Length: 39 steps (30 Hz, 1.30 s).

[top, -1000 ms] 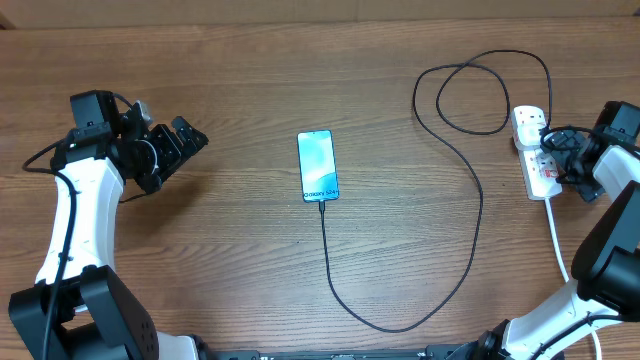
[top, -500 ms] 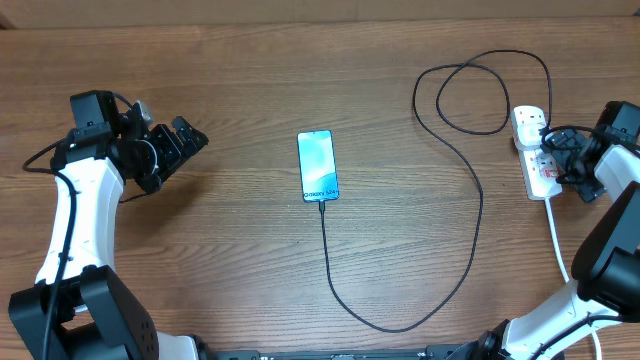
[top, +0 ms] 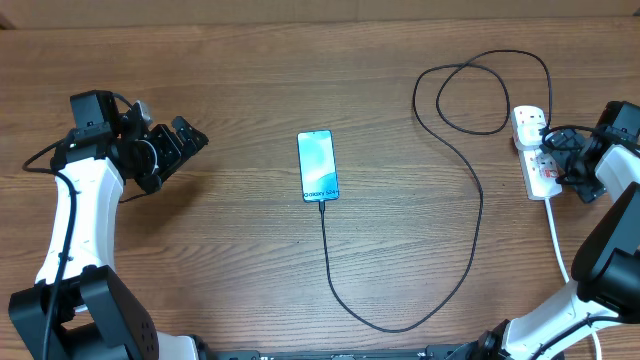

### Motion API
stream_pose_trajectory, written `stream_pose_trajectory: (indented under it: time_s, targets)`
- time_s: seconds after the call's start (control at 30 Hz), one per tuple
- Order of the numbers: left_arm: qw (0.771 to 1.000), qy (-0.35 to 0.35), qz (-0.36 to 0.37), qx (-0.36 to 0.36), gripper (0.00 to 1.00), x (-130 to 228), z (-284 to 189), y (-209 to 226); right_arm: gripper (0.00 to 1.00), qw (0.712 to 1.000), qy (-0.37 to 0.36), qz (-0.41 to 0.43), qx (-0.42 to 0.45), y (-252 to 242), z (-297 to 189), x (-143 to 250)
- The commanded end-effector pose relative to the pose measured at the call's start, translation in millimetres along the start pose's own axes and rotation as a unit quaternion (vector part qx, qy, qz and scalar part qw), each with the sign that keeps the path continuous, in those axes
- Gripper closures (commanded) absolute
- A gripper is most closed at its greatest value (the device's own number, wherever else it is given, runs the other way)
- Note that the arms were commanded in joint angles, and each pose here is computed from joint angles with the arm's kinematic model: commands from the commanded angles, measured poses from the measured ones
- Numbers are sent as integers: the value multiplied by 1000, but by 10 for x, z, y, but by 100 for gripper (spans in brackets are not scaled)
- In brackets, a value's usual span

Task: Plug charger to phone and switch on socket
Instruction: 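Press down the socket switch with the right gripper fingertip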

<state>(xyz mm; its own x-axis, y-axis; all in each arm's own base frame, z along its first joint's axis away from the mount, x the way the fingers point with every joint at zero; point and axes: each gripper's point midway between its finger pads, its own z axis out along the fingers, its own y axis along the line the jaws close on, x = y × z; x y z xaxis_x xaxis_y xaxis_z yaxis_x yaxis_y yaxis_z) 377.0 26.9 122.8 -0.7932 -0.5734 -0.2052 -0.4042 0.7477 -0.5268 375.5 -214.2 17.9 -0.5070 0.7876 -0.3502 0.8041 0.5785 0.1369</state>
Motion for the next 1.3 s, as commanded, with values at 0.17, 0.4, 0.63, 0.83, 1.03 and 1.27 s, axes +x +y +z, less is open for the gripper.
stream_pose_trajectory:
  time_s: [0.17,0.4,0.63,0.83,1.03,1.27]
  targets:
    - [1000,-3,13,0,0,-10,-16,-14,0,997,63,-36,-21,111,99,396]
    - [1000,-3,13,0,1,-10,-16,-14,0,997,63,-36,-21,111,99,395]
    - [1000,-3,13,0,1,-10,-16,-14,0,996,83,-26,7,-37,-3,377]
    - [1000,-3,13,0,1,-10,-16,-14,0,997,77,-21,-2,-3,-425,82]
    - [1000,-3,13,0,1,-10,-16,-14,0,998,59,-21,-12,56,-591,-31]
    - [1000,-3,13,0,0,-10,-16,-14,0,998,54,-21,-14,66,-589,-52]
